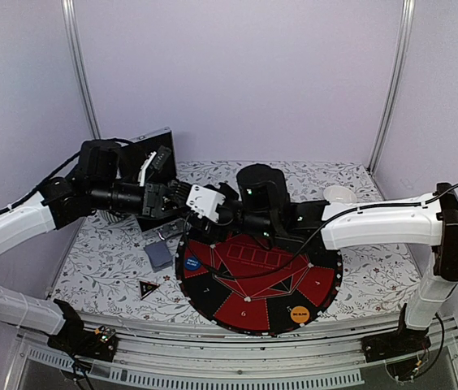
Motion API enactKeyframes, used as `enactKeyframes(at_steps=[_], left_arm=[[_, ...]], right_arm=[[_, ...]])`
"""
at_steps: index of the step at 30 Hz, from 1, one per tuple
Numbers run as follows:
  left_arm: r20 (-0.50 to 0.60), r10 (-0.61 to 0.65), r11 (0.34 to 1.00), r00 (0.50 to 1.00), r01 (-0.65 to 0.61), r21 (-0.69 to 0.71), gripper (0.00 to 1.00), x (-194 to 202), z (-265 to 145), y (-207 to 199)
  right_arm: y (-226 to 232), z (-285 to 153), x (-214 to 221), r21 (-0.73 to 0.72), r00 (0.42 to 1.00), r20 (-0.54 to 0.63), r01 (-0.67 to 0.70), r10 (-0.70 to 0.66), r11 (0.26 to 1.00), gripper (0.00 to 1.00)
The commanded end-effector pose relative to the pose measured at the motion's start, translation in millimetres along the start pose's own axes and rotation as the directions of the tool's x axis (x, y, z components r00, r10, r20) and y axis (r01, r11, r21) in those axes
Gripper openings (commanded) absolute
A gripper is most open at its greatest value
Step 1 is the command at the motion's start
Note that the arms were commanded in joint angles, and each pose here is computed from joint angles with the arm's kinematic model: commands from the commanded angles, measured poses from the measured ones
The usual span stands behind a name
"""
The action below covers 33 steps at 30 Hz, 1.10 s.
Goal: Distribute texas hold em gaming equipment
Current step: Pass from the left arm to the right, then place the poker chips pile in the big blind area.
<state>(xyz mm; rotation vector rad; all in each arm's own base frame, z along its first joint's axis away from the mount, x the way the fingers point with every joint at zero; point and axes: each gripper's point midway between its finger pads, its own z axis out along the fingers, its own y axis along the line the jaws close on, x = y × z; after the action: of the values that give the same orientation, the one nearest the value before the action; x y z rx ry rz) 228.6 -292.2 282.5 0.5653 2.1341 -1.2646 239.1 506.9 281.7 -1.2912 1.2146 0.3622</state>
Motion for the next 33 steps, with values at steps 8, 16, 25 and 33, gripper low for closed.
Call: enactKeyframes(at_steps=[8,16,25,33], left_arm=[[0.011,0.021,0.999,1.000,-0.022,0.029,0.53,-3.0,6.6,-3.9],[0.040,0.079,0.980,0.996,-0.070,-0.188,0.90,-17.7,-14.0,28.8],[0.069,0.086,0.850,0.994,-0.037,-0.525,0.98,-29.3,-64.3,113.2],[0.034,0.085,0.752,0.996,-0.042,-0.658,0.98,-15.3,-77.5,155.8]], right_arm=[[-15.0,-11.8,6.7,0.006,0.996,-0.022,-0.081,0.081,0.997,0.02],[-9.3,-24.7,47.1,-0.040,0.958,-0.192,-0.225,0.214,0.974,0.02],[-0.6,-49.3,114.6,0.021,0.809,-0.415,-0.450,0.417,0.893,0.02],[23.1,-49.7,155.8,0.111,0.624,-0.551,-0.604,0.554,0.789,0.02]])
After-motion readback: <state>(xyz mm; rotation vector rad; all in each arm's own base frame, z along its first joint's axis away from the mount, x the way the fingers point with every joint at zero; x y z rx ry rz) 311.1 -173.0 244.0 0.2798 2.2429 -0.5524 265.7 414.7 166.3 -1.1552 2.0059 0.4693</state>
